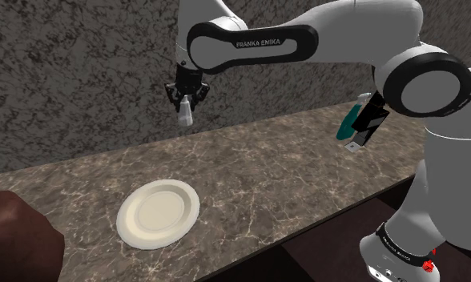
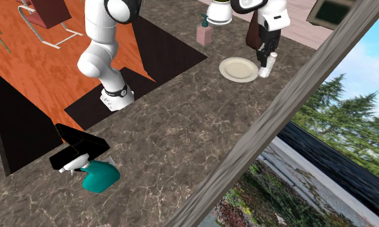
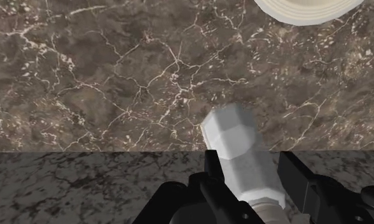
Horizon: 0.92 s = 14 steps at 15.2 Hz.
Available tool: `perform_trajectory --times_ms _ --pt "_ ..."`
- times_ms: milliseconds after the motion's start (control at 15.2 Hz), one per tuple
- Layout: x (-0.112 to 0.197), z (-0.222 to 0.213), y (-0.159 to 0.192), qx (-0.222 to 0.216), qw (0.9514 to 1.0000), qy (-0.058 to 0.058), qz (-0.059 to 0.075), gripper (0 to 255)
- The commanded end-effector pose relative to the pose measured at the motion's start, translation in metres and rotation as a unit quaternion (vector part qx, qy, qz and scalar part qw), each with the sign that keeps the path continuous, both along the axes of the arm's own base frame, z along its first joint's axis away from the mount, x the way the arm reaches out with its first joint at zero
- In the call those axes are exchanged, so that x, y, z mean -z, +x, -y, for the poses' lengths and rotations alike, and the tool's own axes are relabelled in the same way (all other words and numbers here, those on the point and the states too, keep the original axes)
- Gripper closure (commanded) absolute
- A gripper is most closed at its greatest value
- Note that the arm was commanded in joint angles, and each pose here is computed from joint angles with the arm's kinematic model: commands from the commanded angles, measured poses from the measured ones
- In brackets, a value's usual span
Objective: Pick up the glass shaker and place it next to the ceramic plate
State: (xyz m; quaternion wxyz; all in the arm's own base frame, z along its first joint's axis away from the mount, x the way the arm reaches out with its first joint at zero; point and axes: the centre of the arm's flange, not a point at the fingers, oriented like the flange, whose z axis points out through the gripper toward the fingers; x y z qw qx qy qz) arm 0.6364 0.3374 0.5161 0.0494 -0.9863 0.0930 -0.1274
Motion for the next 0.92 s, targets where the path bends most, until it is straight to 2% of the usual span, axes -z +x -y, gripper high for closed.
perform_trajectory --times_ms 0,330,858 --pt "0.0 -0.027 0.0 0.001 1.0 0.0 0.0 255" --pt "0.0 -0.099 0.001 0.001 1.0 0.0 0.0 255" --pt "0.042 -0.099 0.001 0.001 1.0 0.0 0.0 255"
